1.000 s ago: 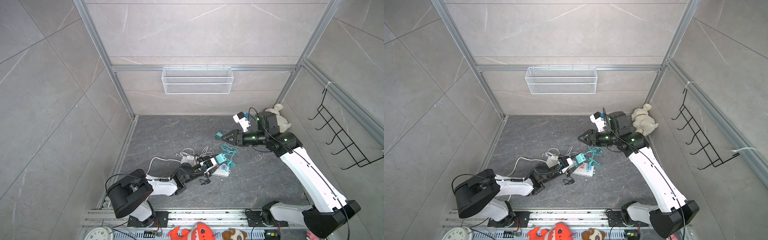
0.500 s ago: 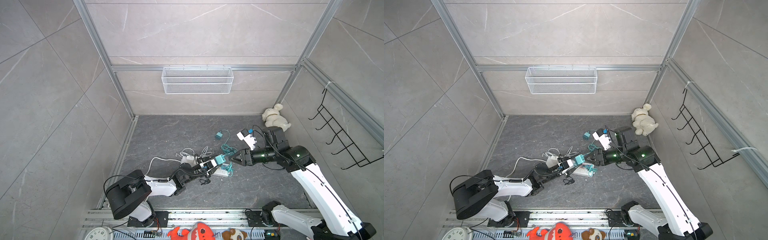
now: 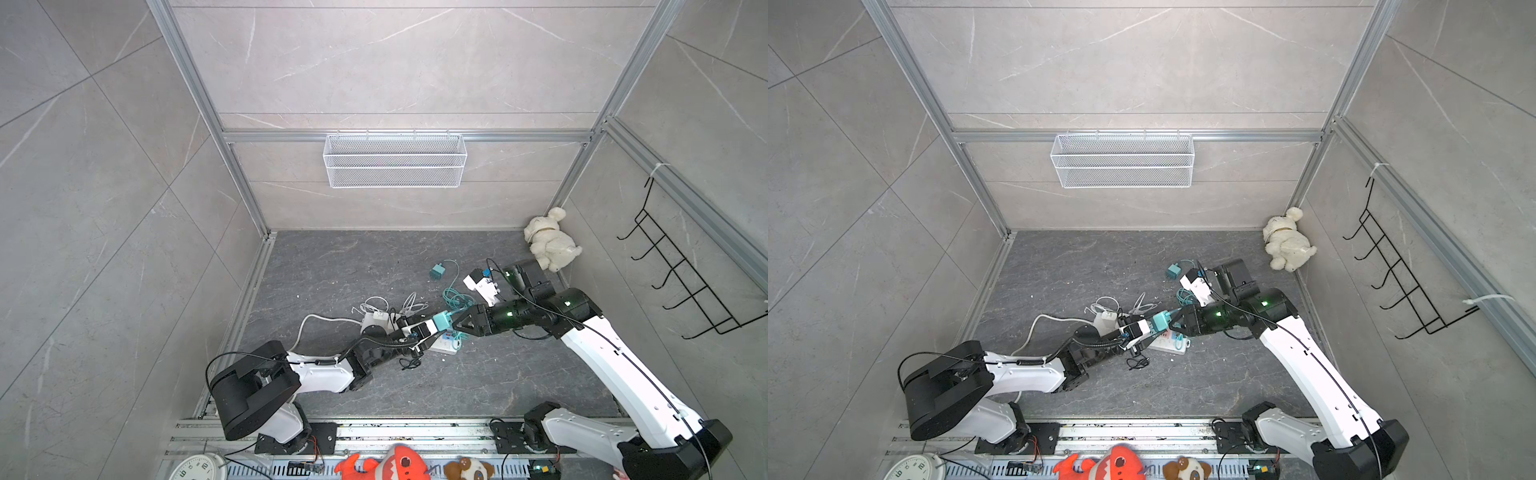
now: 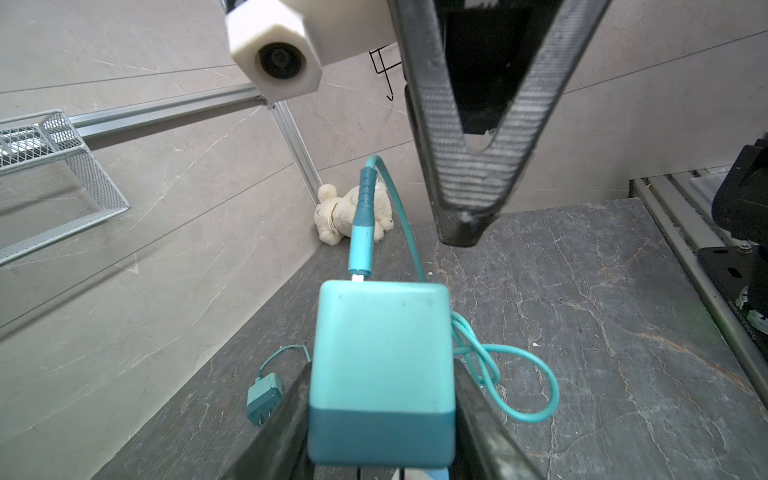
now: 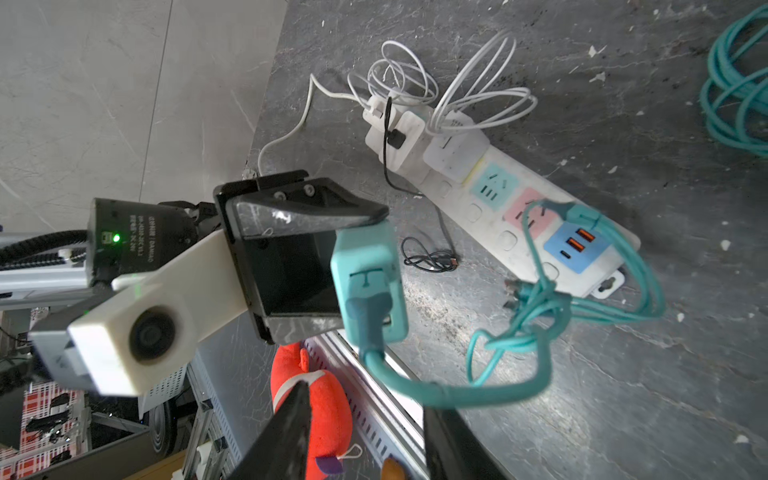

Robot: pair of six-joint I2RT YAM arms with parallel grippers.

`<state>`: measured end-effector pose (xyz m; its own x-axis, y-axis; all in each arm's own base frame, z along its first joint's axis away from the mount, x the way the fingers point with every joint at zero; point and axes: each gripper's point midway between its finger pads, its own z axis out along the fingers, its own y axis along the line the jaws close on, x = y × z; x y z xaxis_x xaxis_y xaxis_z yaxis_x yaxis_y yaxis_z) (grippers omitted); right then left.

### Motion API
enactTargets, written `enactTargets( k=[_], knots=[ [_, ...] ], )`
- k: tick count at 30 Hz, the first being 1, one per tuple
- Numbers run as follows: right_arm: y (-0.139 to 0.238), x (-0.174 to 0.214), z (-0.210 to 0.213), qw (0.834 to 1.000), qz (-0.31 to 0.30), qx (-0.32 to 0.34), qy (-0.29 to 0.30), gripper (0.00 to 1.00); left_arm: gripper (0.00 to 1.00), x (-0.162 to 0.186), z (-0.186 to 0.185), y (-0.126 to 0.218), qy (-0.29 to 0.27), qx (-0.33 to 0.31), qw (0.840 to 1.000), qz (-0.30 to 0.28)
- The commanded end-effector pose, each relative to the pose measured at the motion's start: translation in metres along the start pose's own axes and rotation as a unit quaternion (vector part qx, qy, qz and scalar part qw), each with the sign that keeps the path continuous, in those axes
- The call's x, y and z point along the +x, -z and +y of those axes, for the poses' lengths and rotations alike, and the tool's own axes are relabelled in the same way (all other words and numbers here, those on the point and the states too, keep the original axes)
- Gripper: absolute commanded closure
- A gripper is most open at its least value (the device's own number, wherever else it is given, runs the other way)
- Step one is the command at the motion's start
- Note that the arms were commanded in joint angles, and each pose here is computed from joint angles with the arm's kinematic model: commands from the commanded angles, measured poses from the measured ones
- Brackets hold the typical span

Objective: Insert the plug
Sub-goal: 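Bring the right gripper to the teal charger held by the left gripper, then close the right gripper on the teal charger beside the left gripper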

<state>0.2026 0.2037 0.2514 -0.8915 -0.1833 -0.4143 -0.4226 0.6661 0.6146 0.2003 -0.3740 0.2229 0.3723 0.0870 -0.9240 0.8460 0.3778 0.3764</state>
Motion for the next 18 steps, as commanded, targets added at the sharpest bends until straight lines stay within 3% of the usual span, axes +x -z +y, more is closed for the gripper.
enactTargets(
  k=[1, 7, 18],
  knots=[
    [-0.009, -0.009, -0.004, 1.0, -0.009, 0.014, 0.005, 0.51, 0.93, -0.043, 0.01, 0.003, -0.012, -0.014, 0.998, -0.065],
    [-0.023, -0.017, -0.002, 0.999, -0.002, 0.046, 0.027, 0.5, 0.93, -0.046, 0.006, 0.005, -0.01, -0.001, 0.997, -0.071],
    [-0.027, -0.025, 0.015, 0.999, -0.014, 0.016, 0.028, 0.55, 0.94, -0.043, 0.004, 0.005, -0.014, 0.001, 0.998, -0.069]
  ],
)
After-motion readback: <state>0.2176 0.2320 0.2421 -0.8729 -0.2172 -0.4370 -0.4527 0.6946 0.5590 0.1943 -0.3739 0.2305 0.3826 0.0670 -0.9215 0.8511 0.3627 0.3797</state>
